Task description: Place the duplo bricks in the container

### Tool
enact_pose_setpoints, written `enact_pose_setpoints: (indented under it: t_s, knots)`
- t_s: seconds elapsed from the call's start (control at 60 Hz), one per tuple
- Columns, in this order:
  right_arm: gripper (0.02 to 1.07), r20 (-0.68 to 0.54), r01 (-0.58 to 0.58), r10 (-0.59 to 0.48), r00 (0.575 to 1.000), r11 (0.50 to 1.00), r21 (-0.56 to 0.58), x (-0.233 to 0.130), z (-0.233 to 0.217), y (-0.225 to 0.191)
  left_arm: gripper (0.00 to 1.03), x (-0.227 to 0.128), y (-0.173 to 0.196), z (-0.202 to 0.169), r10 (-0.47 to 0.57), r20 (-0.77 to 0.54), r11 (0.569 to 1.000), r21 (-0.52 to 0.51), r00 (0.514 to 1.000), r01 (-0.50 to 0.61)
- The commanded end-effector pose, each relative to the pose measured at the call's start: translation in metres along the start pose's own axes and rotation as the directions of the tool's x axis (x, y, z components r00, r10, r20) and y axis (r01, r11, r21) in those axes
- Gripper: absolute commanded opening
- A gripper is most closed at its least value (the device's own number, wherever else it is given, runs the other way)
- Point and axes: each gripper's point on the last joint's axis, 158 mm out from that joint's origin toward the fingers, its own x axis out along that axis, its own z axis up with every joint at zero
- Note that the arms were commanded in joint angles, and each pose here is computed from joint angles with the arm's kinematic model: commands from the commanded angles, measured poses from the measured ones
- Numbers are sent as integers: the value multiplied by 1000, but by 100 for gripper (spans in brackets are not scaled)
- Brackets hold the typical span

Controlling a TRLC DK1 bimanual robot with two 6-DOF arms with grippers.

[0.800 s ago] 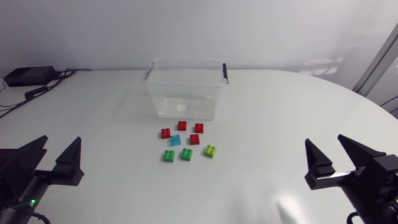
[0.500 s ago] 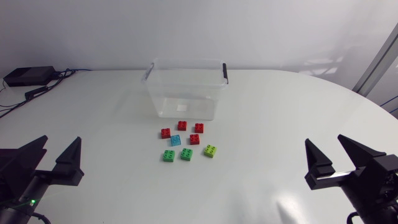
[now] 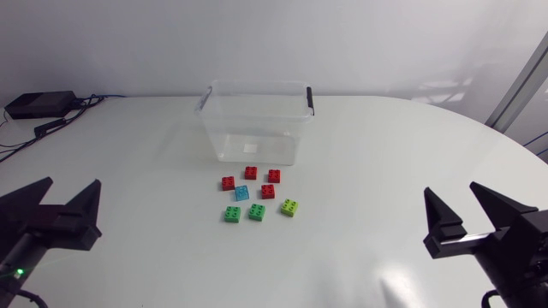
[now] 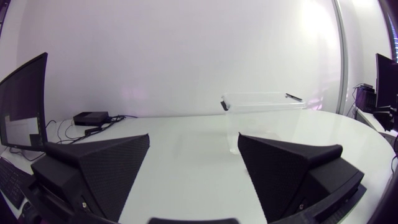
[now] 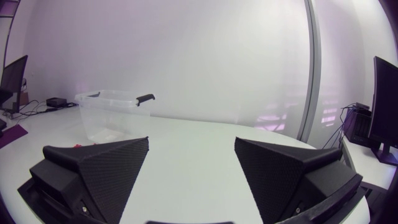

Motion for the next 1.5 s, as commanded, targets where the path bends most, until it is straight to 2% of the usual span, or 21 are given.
enact_pose_setpoints:
  t_s: [0.0,0.15,0.267,0.333,0.433,0.583,0.717,0.967,1.083,1.267,1.367,1.483]
  knots:
    - [102,29,-9,9,1000,1000,6,-2,26,1,99,1,-1,25,-12,-18,1000,-8,1000,12]
    - [102,-43,-41,41,998,999,6,11,38,8,97,24,-2,21,-23,-204,1000,-10,979,21]
    - [102,-109,-73,73,991,997,7,24,40,15,96,44,-5,0,-36,-417,999,12,908,45]
    - [102,-131,-83,83,988,997,8,31,44,18,97,53,-13,-21,-60,-565,993,50,823,106]
    - [102,-147,-101,103,984,995,25,38,49,24,96,66,-32,-40,-105,-677,976,68,729,205]
    - [102,-207,-136,141,968,990,37,51,42,36,95,75,-74,-66,-232,-819,948,-71,524,309]
    - [102,-278,-141,160,947,986,89,64,25,41,93,76,-108,-90,-255,-901,926,-124,350,357]
    - [102,-396,-196,233,888,972,131,74,-9,65,93,89,-156,-123,-224,-963,909,-150,150,389]
    - [102,-459,-252,264,848,964,89,73,-21,86,93,94,-175,-135,-201,-975,909,-149,97,389]
    - [102,-607,-337,321,727,937,92,72,-56,108,91,107,-190,-160,-123,-989,929,-83,88,361]
    - [102,-632,-386,354,689,918,94,71,-67,117,88,113,-191,-169,-110,-989,938,-70,100,339]
    - [102,-665,-415,374,647,904,104,72,-80,130,88,110,-193,-182,-90,-993,941,-59,76,333]
